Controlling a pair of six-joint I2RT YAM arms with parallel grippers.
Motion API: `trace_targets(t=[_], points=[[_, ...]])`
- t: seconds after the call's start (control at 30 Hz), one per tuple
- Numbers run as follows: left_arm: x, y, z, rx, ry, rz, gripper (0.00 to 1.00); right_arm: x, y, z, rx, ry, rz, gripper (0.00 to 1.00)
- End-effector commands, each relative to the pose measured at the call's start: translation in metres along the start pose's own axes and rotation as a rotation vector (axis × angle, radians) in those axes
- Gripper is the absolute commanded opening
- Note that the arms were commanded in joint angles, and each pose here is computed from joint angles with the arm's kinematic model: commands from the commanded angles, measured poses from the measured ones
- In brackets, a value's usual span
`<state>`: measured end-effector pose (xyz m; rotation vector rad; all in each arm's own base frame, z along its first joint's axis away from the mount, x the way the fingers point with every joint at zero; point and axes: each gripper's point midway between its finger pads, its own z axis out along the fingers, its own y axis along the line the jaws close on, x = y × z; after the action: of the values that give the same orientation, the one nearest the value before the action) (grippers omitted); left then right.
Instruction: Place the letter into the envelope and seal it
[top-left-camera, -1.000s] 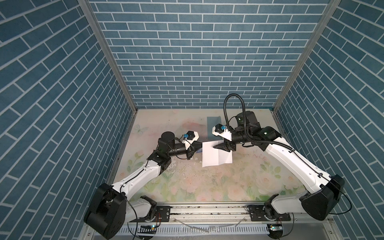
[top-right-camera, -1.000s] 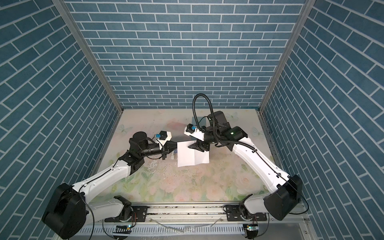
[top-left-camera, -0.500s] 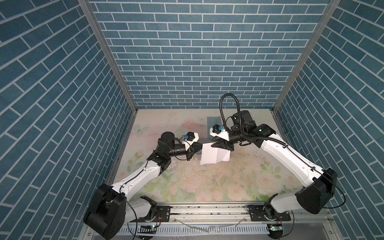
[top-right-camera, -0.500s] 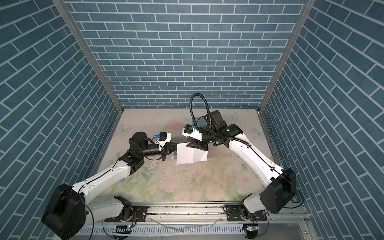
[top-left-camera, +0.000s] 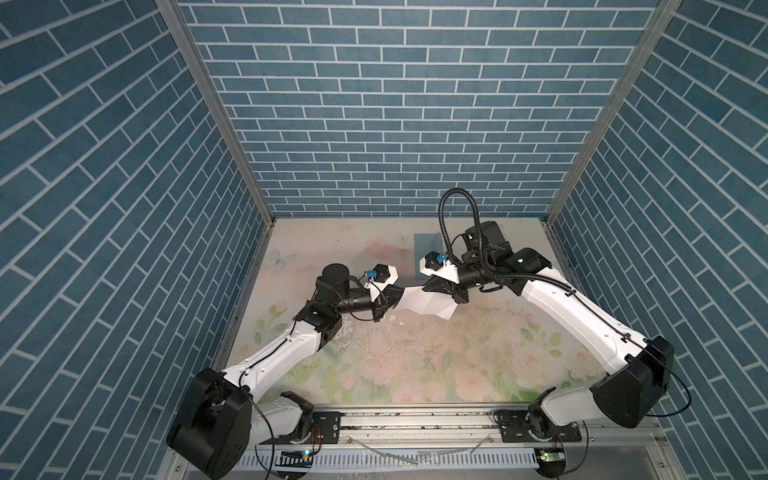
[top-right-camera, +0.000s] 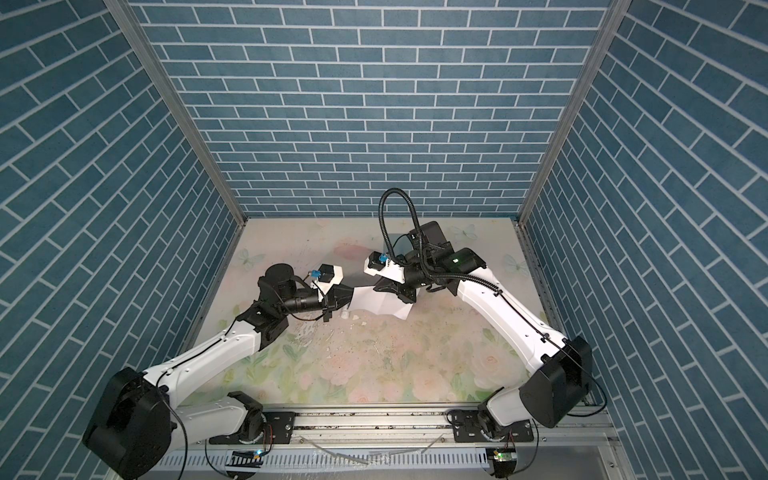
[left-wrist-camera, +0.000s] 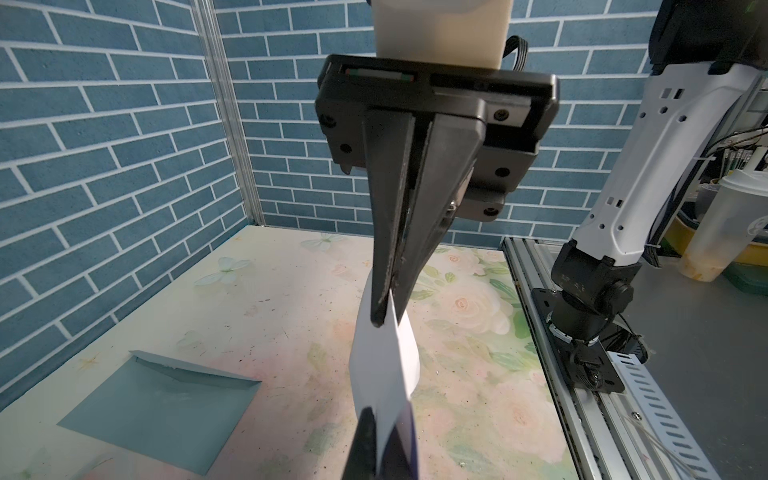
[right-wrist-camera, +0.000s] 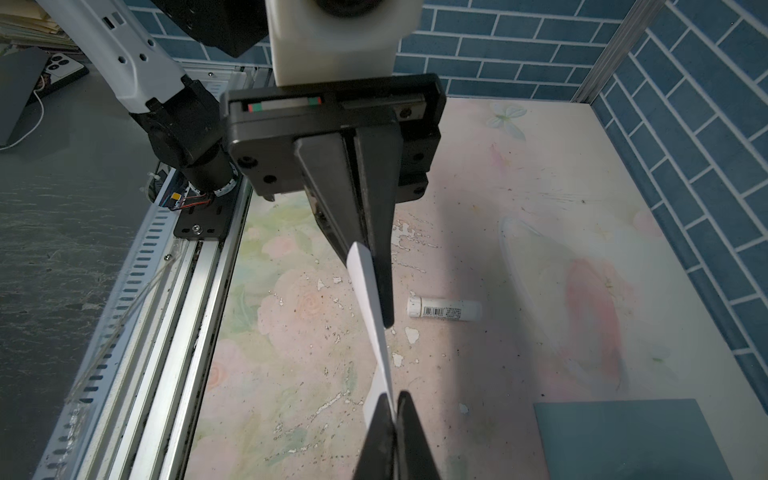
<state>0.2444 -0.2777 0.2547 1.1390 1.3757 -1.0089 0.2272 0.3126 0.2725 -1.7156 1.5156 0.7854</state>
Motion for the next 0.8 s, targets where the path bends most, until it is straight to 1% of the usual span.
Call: trace_targets(t=[0.0, 0.1, 0.23, 0.33, 0.4, 0.5, 0.57, 0.67, 0.77], points=[[0.001, -0.007, -0.003, 0.01, 0.006, 0.019, 0.07, 0.004, 0.007, 0.0, -0.013, 0.003, -0.063, 0.04], [0.001, -0.008, -0.005, 0.002, 0.016, 0.034, 0.13, 0.006, 0.007, -0.001, 0.001, 0.009, -0.078, 0.0], [0.002, -0.009, -0.008, -0.007, 0.033, 0.054, 0.23, 0.009, 0.008, -0.002, 0.012, 0.015, -0.091, 0.0], [0.001, -0.011, -0.011, -0.017, 0.053, 0.078, 0.38, 0.014, 0.009, -0.004, 0.027, 0.034, -0.101, 0.0], [-0.003, -0.013, -0.014, -0.019, 0.068, 0.092, 0.52, 0.019, 0.008, -0.005, 0.044, 0.054, -0.108, 0.0], [-0.001, -0.021, -0.02, -0.007, 0.089, 0.101, 0.65, 0.025, 0.008, -0.005, 0.061, 0.073, -0.116, 0.0], [-0.006, -0.025, -0.023, -0.007, 0.081, 0.119, 0.73, 0.025, 0.009, -0.005, 0.062, 0.067, -0.12, 0.0], [-0.018, -0.025, -0.025, -0.021, 0.043, 0.151, 0.78, 0.022, 0.01, -0.005, 0.065, 0.05, -0.133, 0.0], [-0.024, -0.022, -0.023, -0.029, 0.008, 0.144, 0.79, 0.021, 0.011, -0.004, 0.074, 0.038, -0.149, 0.0]])
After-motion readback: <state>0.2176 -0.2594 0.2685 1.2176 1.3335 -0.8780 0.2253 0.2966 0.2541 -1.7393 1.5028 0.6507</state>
